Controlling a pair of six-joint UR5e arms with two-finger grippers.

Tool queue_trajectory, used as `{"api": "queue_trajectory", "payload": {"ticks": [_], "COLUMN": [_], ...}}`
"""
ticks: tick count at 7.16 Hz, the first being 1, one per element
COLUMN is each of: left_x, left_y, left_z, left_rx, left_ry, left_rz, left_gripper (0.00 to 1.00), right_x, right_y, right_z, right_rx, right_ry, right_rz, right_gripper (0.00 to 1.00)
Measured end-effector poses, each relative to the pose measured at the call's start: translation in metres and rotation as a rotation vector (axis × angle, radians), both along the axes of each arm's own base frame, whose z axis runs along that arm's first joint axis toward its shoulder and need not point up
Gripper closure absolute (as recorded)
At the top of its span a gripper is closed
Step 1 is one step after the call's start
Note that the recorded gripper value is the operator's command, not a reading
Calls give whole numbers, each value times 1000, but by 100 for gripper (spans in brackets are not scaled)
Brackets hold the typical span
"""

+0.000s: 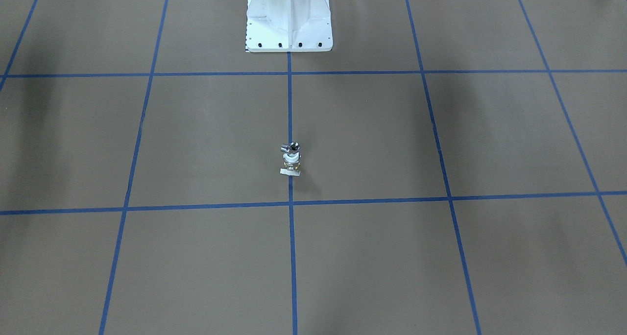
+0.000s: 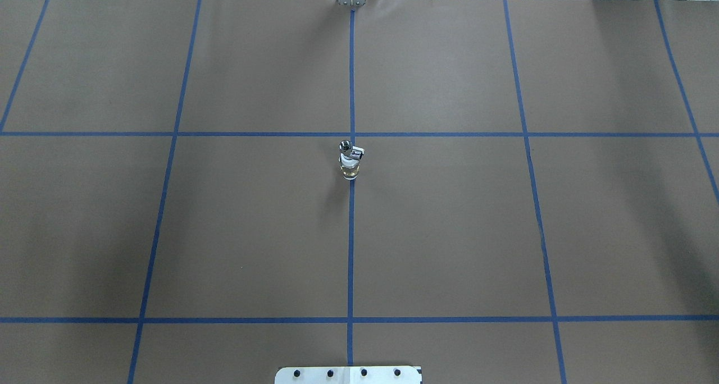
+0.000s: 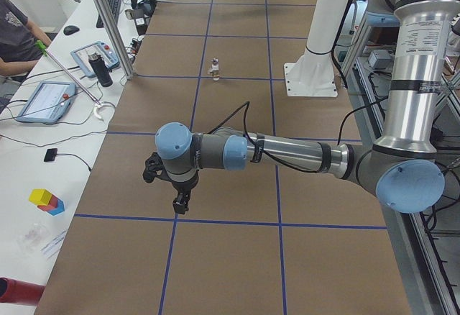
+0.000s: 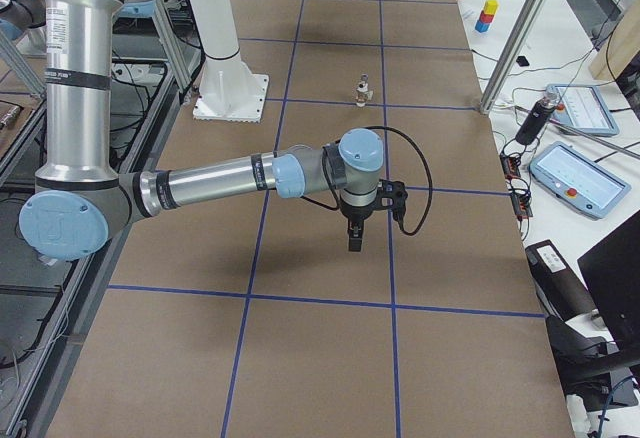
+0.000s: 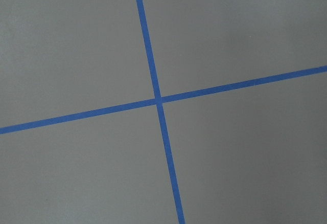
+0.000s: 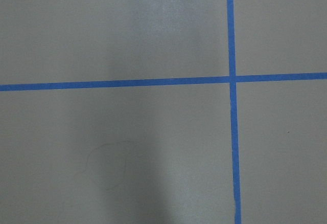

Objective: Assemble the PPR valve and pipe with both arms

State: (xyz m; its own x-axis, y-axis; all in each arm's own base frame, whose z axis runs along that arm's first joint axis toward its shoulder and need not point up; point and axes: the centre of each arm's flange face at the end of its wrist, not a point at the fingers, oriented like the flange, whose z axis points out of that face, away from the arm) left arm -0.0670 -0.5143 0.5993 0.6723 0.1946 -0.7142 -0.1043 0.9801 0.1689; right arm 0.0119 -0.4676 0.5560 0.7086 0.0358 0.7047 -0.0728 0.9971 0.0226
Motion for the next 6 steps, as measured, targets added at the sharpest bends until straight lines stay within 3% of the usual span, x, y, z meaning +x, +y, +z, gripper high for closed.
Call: {"api": "queue_trajectory", "payload": {"ticks": [6], "left_x": [-5], "left_y": [11], "left_z": [11], "left_rx": [-16], "left_ry": [0], "left_rz": [-8], "left_gripper": [0], "right_x": [14], "right_y": [0], "right_z": [16], "right_rx": [26], "right_ry": [15], "right_rz": [-28], "right_gripper": [0]}}
